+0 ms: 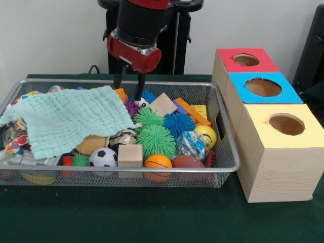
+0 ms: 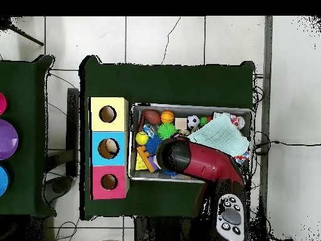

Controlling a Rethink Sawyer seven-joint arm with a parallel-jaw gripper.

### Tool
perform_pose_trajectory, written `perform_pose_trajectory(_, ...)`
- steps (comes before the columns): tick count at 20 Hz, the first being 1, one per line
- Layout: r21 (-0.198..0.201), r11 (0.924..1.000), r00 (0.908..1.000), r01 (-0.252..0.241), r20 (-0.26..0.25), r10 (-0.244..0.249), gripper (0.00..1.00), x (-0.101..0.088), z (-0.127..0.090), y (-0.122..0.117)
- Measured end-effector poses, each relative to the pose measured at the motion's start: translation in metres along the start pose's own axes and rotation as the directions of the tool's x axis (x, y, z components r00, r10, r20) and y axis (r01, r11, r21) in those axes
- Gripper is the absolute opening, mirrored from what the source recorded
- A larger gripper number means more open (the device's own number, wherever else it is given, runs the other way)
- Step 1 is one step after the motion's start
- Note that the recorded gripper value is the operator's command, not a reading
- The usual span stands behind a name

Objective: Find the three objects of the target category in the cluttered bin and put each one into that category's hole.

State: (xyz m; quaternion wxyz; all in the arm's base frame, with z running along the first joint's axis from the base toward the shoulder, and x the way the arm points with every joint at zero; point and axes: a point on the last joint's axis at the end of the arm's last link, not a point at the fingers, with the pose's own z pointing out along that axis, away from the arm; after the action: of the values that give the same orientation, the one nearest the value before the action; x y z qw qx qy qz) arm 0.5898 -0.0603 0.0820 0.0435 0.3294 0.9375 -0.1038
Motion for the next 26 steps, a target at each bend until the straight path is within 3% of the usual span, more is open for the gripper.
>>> perform_pose_trajectory(10, 0.035, 0.997, 0.995, 0.069, 0.069, -0.071, 1.0, -0.032, 0.013, -0.017)
perform_pose_trajectory(17, 0.043, 0.9929, 0.982, 0.111, 0.149, -0.116, 1.0, -0.053, 0.03, -0.029)
perform_pose_trajectory(18, 0.04, 0.9923, 0.976, 0.117, 0.18, -0.122, 1.0, -0.06, 0.04, -0.036)
perform_pose_trajectory(26, 0.05, 0.9889, 0.9658, 0.14, 0.213, -0.148, 1.0, -0.069, 0.075, -0.051)
